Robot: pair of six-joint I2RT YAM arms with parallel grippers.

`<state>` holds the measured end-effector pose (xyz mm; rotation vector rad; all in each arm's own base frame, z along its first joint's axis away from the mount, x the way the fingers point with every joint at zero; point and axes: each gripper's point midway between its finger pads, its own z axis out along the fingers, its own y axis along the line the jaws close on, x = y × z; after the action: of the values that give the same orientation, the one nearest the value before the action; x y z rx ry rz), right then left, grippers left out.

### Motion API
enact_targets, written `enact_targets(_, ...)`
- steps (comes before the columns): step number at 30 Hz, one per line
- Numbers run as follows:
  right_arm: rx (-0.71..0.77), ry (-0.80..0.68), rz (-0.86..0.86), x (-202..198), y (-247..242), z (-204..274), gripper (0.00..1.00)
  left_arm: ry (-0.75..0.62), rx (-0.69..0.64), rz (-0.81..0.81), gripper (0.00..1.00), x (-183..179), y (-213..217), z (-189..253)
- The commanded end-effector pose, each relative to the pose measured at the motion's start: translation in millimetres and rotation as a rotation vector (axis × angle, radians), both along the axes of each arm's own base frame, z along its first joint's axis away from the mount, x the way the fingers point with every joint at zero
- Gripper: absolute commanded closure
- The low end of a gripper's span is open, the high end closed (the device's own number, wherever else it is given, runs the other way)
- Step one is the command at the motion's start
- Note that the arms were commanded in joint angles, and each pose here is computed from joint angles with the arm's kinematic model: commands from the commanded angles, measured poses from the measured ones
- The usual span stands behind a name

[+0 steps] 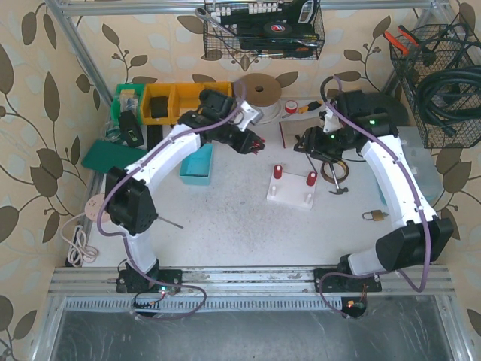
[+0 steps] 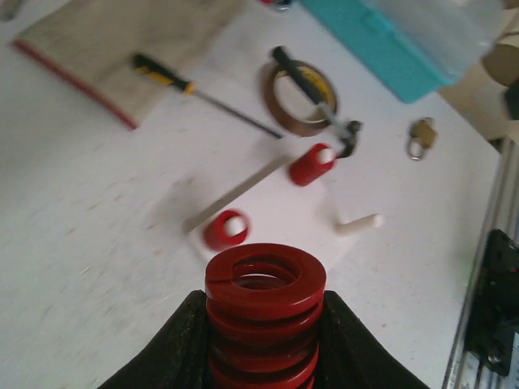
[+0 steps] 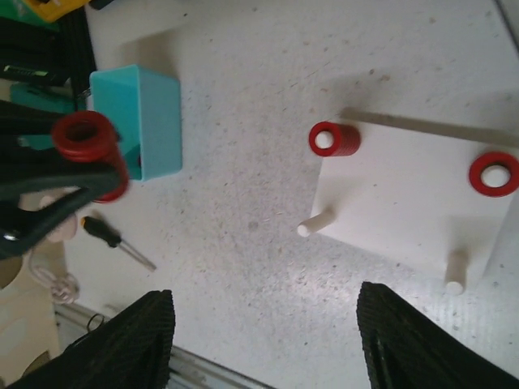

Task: Install the large spring

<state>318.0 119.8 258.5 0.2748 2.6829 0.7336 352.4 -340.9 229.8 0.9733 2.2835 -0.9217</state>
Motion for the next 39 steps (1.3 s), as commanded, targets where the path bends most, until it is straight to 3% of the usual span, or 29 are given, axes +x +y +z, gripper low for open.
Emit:
enact_targets(1,0.104,-0.014,0.079,-4,18,17,0.38,-0.118,-0.162,-0.16,1.0,-12,-41,31)
enact_targets(14,0.232,0.029,0.089,1,30,27,0.44,-0.273,-0.229,-0.501,1.0,-64,-89,35)
enact_targets(26,0.27,0.107,0.079,-4,38,6,0.47,-0.295,-0.234,-0.563,1.0,-90,-94,39)
enact_targets(32,0.212,0.208,0.103,-22,42,-21,0.47,-0.306,-0.23,-0.566,1.0,-92,-93,40)
enact_targets(39,0.259,0.209,0.122,-20,59,-26,0.46,-0.314,-0.263,-0.587,1.0,-99,-95,50)
